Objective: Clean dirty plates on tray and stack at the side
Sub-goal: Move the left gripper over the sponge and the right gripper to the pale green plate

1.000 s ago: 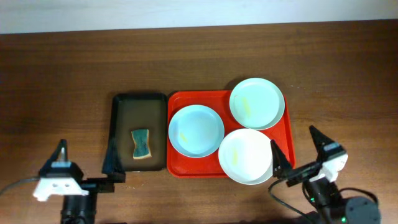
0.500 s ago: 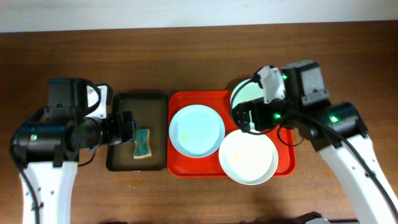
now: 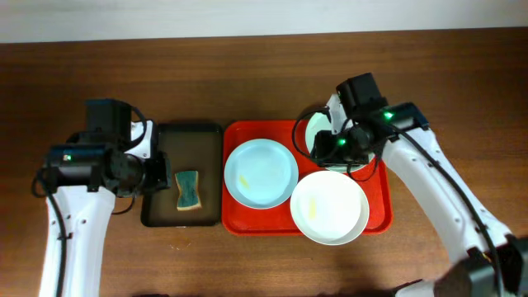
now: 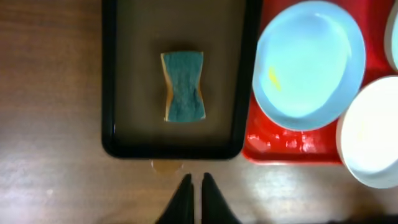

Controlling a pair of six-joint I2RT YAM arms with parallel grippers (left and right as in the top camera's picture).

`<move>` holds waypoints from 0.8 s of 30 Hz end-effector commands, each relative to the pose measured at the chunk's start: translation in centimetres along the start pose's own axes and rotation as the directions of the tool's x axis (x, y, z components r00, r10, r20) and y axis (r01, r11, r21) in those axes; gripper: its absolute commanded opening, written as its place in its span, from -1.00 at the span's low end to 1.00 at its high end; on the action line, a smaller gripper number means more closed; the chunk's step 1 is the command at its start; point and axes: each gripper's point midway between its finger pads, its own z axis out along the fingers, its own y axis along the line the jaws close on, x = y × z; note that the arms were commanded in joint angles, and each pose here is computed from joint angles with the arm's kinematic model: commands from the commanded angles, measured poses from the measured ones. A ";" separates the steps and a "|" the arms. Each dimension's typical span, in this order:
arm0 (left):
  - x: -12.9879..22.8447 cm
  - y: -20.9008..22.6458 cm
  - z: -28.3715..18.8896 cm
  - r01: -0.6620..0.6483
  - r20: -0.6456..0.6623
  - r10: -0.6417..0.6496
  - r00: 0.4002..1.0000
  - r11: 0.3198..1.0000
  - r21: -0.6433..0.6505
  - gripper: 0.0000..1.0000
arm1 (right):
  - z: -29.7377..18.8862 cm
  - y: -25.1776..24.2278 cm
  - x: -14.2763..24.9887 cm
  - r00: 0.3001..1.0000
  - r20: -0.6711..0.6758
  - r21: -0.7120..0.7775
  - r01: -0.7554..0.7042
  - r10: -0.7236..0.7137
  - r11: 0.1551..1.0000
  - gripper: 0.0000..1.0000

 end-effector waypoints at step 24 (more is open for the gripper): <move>0.5 0.3 4.8 -0.011 -0.075 0.010 0.997 1.000 -0.011 -0.56 | 13.5 -1.2 -2.3 0.993 -0.102 0.100 0.061 -0.051 0.993 -0.46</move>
